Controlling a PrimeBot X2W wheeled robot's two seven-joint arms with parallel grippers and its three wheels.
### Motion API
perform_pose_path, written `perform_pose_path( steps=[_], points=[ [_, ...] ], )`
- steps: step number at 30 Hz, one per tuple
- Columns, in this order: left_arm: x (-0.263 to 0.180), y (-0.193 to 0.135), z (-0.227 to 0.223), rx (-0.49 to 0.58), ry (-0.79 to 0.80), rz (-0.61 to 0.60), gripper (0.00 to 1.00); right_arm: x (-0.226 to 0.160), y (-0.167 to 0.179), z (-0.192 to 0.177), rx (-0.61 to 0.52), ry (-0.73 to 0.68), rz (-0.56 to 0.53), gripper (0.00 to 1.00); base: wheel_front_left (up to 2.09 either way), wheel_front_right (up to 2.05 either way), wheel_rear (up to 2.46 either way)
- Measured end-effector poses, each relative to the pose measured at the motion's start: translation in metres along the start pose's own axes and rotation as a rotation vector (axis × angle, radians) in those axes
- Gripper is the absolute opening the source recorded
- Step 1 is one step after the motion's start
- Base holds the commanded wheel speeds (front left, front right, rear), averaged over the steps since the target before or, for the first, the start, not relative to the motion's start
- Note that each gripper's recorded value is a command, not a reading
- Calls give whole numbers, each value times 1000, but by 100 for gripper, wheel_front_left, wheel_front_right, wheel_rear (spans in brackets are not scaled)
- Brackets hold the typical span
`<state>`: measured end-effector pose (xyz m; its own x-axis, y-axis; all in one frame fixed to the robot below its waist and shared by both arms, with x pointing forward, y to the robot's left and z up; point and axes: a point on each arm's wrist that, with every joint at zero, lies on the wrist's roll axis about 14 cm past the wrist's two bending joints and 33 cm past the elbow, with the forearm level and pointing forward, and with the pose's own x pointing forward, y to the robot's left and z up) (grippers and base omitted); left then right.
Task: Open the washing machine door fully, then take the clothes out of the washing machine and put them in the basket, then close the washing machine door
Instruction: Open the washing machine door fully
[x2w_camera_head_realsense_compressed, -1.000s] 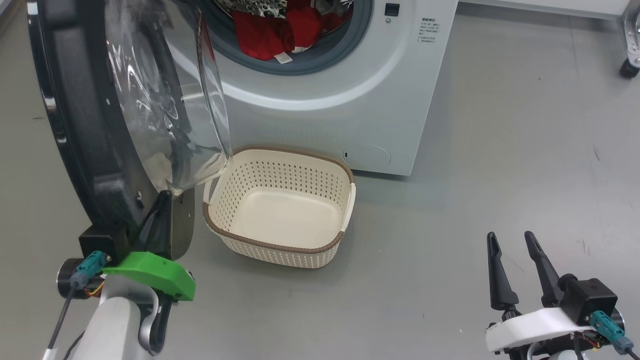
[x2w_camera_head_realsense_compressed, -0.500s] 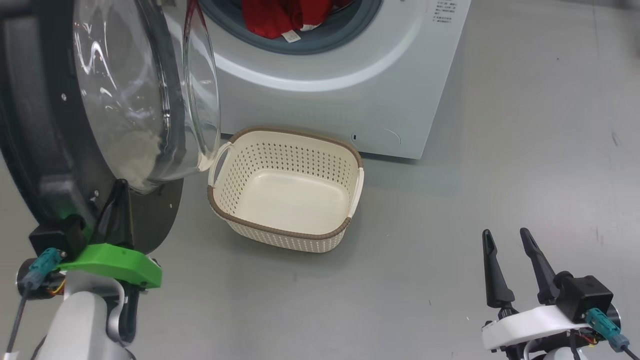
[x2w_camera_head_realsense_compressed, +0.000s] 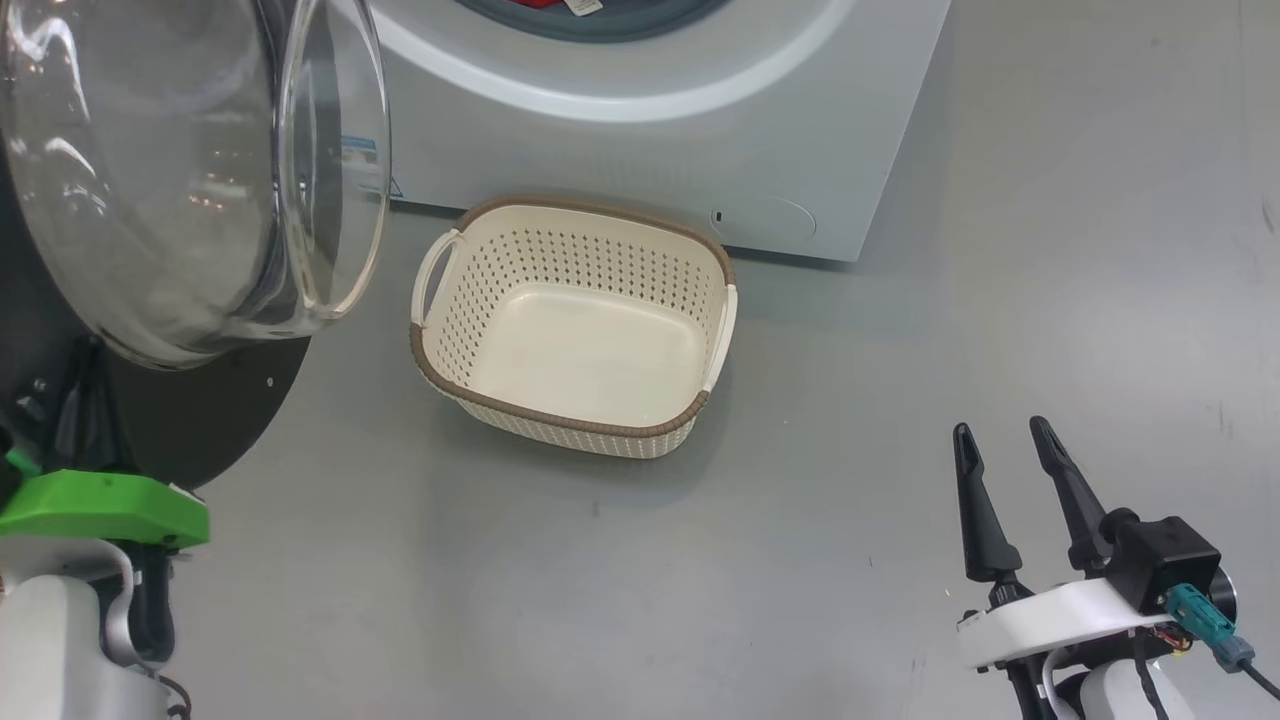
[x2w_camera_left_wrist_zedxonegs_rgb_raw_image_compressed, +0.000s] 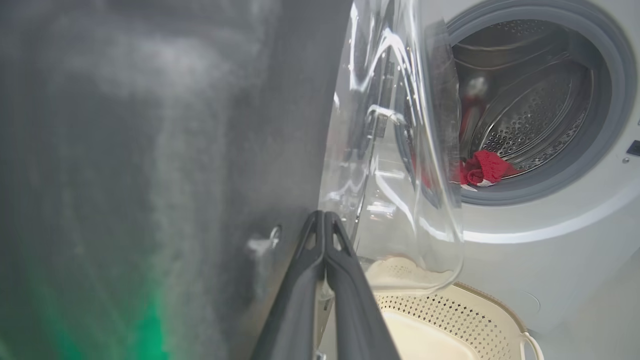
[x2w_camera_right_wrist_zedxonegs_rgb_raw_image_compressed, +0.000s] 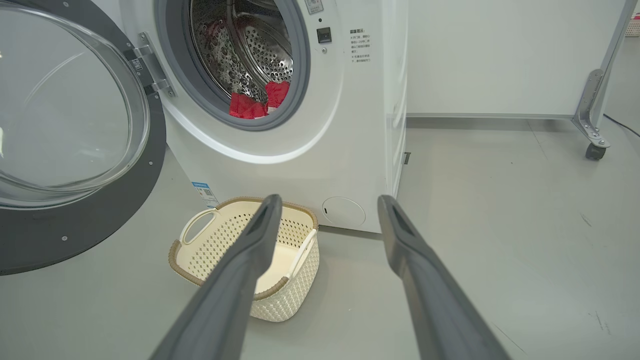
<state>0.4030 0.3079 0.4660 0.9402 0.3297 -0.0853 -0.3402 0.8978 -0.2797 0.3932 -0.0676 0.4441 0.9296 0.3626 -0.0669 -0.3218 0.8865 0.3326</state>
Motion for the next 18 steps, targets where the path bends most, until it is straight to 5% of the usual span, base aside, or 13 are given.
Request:
perform_pose_path(
  steps=[18],
  points=[
    [20,77,23,22,-58,211,0,18,-13,-24,-5,63,7,100,0,0,0]
  ],
)
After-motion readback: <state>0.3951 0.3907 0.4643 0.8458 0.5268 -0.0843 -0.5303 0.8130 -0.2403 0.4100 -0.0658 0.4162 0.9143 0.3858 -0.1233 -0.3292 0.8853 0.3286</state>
